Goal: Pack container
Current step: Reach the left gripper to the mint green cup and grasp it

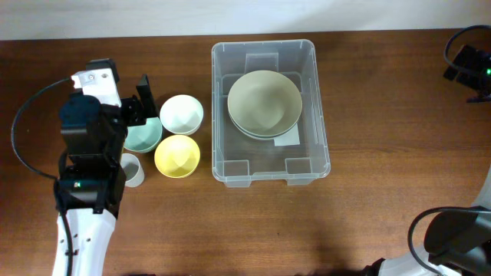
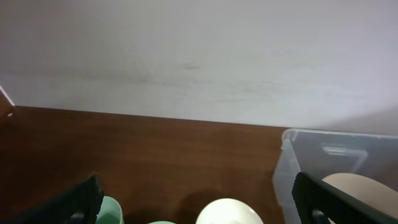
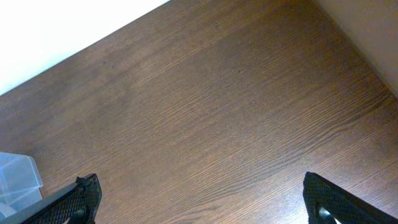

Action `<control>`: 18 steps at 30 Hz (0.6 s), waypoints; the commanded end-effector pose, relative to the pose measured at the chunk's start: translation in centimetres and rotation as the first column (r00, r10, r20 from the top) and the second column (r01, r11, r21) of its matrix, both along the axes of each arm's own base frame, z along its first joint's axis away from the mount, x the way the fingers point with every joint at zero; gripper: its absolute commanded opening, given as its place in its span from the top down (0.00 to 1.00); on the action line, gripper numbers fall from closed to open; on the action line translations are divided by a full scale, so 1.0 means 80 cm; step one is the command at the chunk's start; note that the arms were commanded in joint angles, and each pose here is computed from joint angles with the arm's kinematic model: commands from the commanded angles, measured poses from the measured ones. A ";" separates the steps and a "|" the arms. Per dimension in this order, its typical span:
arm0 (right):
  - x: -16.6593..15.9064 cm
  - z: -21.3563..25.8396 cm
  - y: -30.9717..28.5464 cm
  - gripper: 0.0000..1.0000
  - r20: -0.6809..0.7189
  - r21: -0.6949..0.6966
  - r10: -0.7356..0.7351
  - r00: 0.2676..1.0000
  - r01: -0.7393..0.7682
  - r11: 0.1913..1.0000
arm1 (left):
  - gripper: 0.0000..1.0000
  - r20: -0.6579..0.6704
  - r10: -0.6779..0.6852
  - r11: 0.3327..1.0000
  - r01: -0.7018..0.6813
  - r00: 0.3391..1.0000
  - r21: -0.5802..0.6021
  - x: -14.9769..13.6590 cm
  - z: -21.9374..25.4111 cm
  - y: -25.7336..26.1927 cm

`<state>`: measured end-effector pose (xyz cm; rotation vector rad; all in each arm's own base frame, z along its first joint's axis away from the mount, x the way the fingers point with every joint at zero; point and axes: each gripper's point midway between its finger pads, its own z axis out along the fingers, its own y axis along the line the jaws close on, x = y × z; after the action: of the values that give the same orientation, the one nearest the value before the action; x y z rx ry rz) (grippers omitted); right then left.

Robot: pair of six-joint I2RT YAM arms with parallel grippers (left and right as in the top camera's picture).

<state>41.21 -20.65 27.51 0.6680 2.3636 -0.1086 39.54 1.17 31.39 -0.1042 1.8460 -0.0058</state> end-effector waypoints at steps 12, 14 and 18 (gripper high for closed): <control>0.001 0.002 0.000 0.01 0.005 -0.001 0.002 1.000 -0.002 1.000 | 0.01 -0.350 0.249 0.961 -0.276 0.903 -0.030 0.076 -0.120 0.091; 0.001 0.002 0.000 0.01 0.005 -0.001 0.002 1.000 -0.002 1.000 | 0.01 -0.374 0.265 0.954 -0.297 0.889 -0.030 0.083 -0.126 0.104; 0.001 0.002 0.000 0.01 0.005 -0.001 0.002 1.000 -0.002 1.000 | 0.01 -0.427 0.273 0.950 -0.311 0.862 -0.020 0.091 -0.161 0.113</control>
<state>41.22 -20.65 27.52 0.6680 2.3632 -0.1091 46.13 10.19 20.55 -0.4623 2.2017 0.1818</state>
